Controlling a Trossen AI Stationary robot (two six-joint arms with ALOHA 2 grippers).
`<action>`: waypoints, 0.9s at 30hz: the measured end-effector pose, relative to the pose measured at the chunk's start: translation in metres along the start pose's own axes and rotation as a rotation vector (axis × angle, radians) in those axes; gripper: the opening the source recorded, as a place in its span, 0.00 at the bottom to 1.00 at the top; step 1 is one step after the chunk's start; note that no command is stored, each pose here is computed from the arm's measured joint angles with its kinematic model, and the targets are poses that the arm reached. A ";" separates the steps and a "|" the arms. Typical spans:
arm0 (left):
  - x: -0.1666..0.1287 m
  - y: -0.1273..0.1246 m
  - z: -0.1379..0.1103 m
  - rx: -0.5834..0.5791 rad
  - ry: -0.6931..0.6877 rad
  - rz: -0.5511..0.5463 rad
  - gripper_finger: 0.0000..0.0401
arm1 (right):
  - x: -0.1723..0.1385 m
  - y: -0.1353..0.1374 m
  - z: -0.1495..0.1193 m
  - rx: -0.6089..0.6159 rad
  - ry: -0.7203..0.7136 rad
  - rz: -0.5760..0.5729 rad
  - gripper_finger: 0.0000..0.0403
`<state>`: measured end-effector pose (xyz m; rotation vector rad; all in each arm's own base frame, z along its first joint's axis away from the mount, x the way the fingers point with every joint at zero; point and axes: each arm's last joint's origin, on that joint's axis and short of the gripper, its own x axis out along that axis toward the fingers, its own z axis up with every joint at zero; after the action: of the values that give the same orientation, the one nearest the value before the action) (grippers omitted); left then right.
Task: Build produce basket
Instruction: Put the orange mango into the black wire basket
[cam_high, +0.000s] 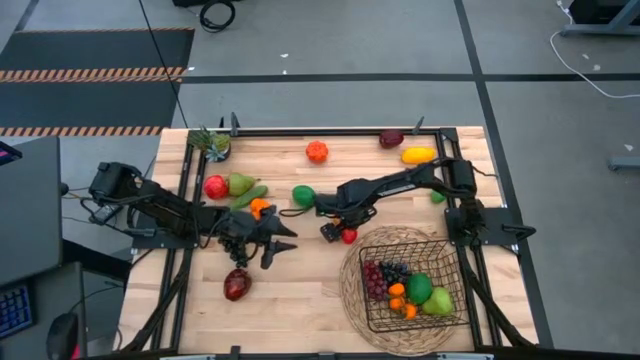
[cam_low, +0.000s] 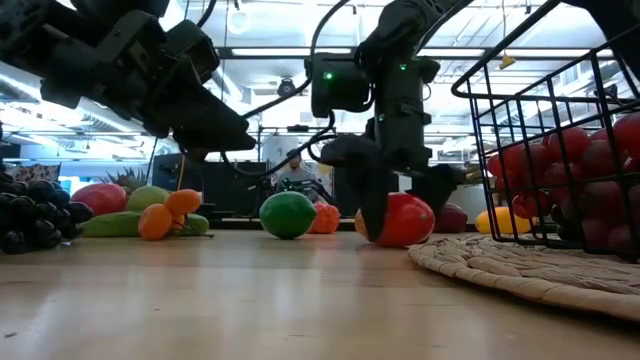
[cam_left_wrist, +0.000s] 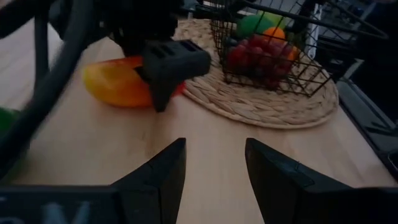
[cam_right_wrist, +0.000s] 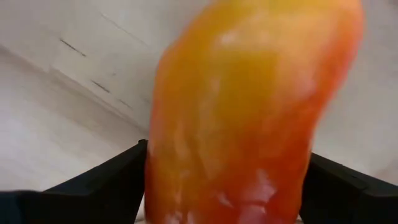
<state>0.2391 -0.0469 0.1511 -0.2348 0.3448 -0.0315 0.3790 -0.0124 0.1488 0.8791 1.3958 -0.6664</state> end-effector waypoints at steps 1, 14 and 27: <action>0.000 0.000 0.000 0.010 -0.002 0.001 0.43 | -0.004 -0.001 0.000 -0.010 -0.020 -0.013 0.84; 0.000 0.006 -0.004 0.026 0.013 0.145 0.43 | -0.087 -0.012 -0.019 -0.191 -0.219 0.062 0.61; -0.006 0.021 -0.013 0.029 0.008 0.596 0.43 | -0.200 -0.041 -0.119 -0.233 -0.294 0.357 0.62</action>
<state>0.2284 -0.0285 0.1362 -0.0962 0.4112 0.5495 0.2619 0.0452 0.3462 0.7824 0.9970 -0.3349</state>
